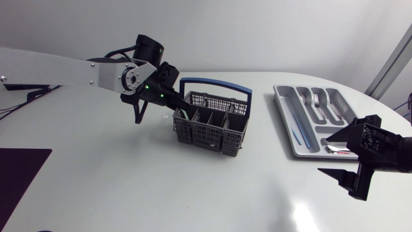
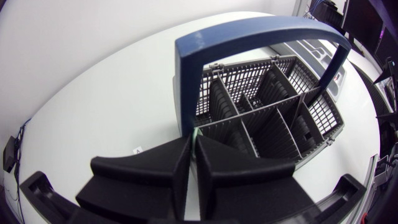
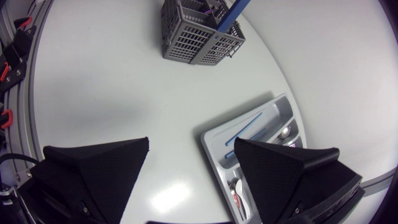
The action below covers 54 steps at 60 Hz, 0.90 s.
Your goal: Unload the cutlery basket into the drawer organizer.
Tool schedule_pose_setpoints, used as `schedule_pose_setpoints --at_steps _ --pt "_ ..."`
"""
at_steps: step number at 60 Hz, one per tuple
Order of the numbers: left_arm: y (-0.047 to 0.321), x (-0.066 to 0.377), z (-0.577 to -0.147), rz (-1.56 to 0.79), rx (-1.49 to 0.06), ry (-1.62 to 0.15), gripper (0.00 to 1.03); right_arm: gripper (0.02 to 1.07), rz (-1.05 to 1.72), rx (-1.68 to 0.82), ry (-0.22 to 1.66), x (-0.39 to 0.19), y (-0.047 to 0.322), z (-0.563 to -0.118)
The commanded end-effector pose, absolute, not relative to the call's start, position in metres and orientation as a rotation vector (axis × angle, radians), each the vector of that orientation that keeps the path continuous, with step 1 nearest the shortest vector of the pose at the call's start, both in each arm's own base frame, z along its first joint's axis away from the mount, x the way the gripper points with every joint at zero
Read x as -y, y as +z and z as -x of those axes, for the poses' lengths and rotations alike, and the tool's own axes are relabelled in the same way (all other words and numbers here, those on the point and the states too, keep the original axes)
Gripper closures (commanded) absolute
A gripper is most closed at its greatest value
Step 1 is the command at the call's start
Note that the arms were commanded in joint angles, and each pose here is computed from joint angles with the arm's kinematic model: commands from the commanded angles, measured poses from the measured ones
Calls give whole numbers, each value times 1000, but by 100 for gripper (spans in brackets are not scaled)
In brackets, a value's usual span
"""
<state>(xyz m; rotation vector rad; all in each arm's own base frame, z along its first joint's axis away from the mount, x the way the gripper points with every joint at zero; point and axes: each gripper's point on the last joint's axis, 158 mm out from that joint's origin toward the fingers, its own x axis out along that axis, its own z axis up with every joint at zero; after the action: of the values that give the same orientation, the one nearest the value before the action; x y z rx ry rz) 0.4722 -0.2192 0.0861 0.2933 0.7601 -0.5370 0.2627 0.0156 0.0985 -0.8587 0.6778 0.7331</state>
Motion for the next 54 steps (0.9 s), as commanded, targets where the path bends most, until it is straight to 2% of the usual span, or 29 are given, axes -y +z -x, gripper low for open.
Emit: schedule_pose_setpoints --at_steps 1,17,26,44,54 --pt "88 221 -460 -291 -757 -546 100 8 835 -694 739 -20 92 -255" --pt "129 239 -427 -500 -516 -513 100 8 821 -677 773 -38 95 -245" --pt "171 254 -402 -621 -347 -473 100 8 792 -656 787 -53 102 -239" --pt "247 242 -388 -581 -211 -408 100 8 714 -587 766 -76 126 -233" --pt "272 238 -373 -491 -235 -418 100 8 634 -567 748 -87 144 -233"
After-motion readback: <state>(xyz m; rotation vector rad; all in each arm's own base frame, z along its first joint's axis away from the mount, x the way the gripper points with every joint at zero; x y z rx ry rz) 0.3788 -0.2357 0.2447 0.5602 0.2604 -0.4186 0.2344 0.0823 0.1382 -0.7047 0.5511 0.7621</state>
